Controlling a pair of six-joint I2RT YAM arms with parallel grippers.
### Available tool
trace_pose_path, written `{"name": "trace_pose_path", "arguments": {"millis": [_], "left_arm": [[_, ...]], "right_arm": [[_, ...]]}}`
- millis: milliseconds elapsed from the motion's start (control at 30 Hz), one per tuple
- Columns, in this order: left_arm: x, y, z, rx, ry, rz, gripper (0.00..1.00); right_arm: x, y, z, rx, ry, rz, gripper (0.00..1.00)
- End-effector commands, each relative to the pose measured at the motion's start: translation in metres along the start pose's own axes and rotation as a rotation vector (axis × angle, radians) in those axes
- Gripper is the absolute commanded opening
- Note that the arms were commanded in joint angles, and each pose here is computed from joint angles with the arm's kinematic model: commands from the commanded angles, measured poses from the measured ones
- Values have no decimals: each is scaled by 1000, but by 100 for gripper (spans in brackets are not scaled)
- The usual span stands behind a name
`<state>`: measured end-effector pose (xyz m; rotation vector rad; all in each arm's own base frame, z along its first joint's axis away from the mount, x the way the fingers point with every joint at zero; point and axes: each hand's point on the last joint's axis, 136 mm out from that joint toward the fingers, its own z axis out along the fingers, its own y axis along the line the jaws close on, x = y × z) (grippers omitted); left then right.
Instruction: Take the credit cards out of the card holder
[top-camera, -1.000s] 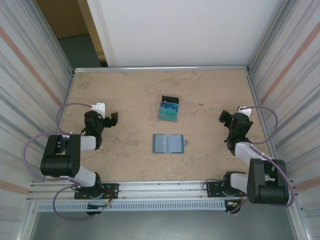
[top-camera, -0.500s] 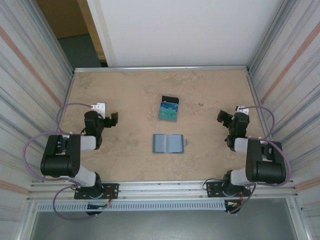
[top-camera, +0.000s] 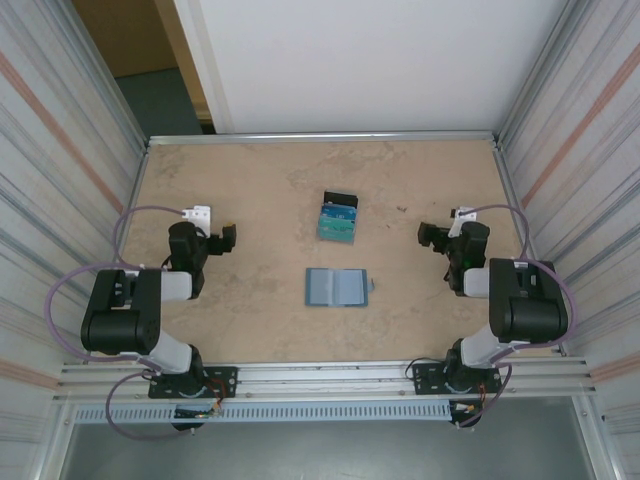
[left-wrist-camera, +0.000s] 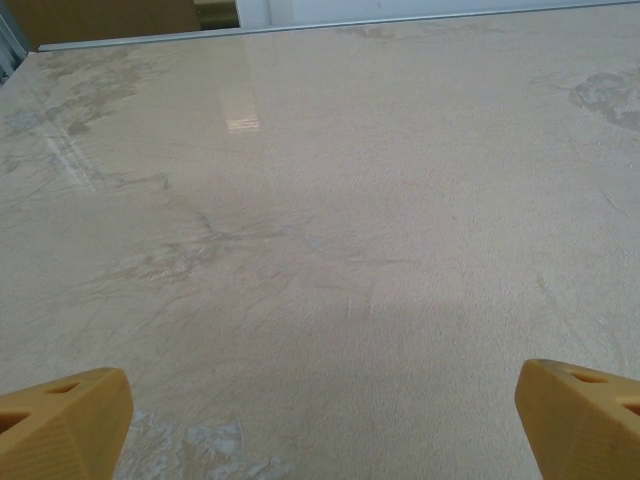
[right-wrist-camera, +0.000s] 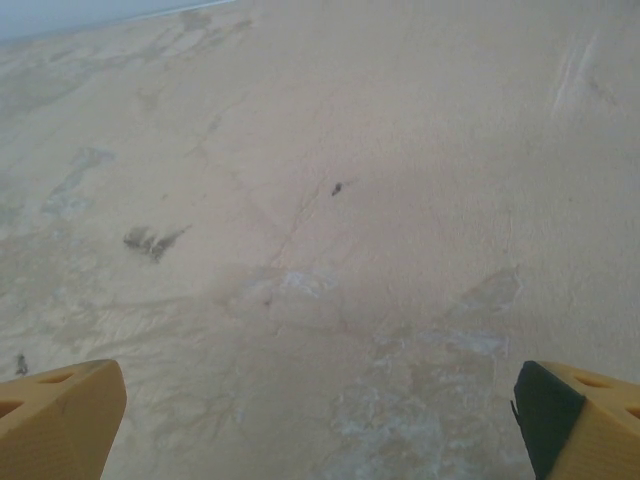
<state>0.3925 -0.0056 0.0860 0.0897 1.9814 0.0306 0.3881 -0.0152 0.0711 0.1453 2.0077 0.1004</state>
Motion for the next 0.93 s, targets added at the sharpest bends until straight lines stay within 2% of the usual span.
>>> {"name": "trace_pose_path", "arguments": {"millis": [0, 900], "left_arm": [[-7, -3, 1, 15, -22, -5, 99], [-7, -4, 1, 14, -21, -4, 99]], "right_arm": [[-12, -1, 2, 42, -29, -37, 99], [-12, -1, 2, 44, -28, -41, 99]]}}
